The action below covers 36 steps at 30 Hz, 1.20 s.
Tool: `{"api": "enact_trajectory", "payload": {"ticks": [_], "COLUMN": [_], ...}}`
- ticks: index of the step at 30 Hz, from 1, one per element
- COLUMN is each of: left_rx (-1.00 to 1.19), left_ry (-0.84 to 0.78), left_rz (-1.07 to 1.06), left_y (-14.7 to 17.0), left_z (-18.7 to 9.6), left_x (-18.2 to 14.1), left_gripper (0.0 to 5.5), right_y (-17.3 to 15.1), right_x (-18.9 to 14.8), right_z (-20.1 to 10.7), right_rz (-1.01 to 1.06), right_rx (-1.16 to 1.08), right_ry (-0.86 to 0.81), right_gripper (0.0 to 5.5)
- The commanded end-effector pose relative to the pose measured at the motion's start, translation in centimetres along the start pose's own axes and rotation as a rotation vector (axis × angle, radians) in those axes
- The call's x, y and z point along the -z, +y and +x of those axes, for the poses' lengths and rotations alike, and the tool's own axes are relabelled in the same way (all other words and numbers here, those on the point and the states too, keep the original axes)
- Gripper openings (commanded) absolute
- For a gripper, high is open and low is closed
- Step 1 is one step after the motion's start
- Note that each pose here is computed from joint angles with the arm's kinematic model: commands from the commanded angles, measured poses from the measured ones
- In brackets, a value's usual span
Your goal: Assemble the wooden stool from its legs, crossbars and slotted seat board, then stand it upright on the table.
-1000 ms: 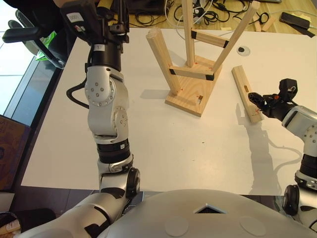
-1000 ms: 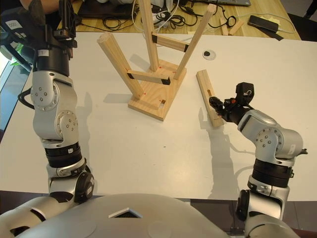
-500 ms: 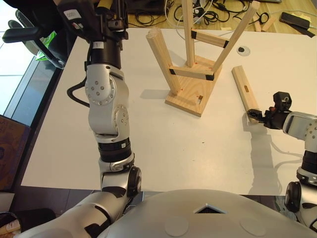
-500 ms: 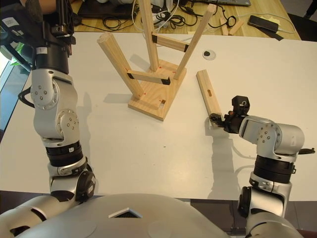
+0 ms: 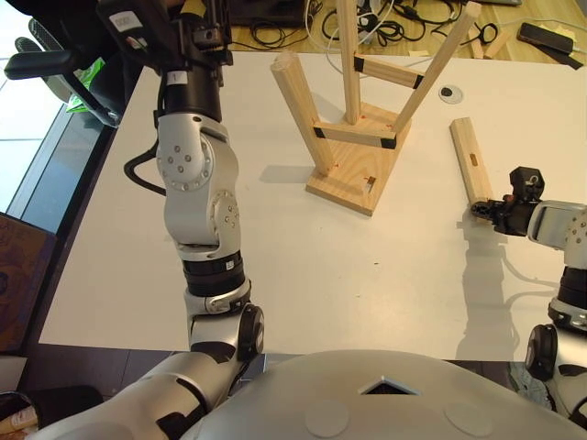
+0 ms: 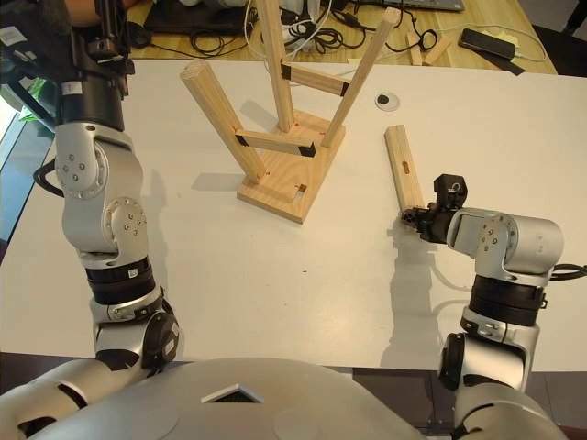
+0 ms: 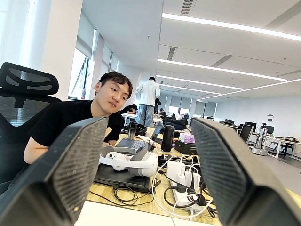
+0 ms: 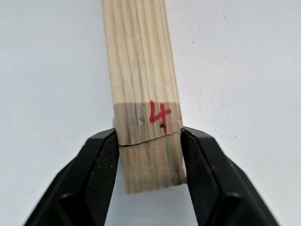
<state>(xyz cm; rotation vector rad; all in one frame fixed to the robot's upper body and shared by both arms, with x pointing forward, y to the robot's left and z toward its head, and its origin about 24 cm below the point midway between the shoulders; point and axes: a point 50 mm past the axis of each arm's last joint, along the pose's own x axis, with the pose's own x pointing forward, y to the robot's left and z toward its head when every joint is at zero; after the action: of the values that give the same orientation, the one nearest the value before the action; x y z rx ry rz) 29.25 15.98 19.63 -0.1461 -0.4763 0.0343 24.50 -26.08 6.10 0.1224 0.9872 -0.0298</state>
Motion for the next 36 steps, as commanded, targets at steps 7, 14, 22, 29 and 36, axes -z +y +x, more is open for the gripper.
{"api": "enact_trajectory", "payload": {"ticks": [7,14,22,29,36], "left_rx": [0.004,0.044,0.311,0.717,0.793], "left_ry": [-0.028,-0.083,-0.05,0.253,0.292], "left_rz": [0.022,0.042,-0.304,-0.62,-0.66], "left_y": [0.2,0.5,-2.4,-8.0,-9.4], "left_z": [1.1,2.6,5.9,1.6,0.3], "left_x": [-0.6,-2.5,-6.6,-4.2,-3.9], "left_gripper": [3.3,3.3,3.3,3.3,3.3], "right_y": [1.6,2.2,4.5,13.6,17.4], "right_x": [-3.1,-6.3,-13.7,-13.6,-10.8], "right_z": [0.1,-1.7,-10.1,-13.2,-12.8], "right_rz": [0.101,-0.065,-0.459,-0.572,-0.612], "right_rx": [0.024,0.156,0.248,-0.354,-0.699], "right_ry": [-0.277,-0.676,-1.379,-1.512,-1.361], "right_gripper": [2.0,2.0,2.0,1.99,1.99]}}
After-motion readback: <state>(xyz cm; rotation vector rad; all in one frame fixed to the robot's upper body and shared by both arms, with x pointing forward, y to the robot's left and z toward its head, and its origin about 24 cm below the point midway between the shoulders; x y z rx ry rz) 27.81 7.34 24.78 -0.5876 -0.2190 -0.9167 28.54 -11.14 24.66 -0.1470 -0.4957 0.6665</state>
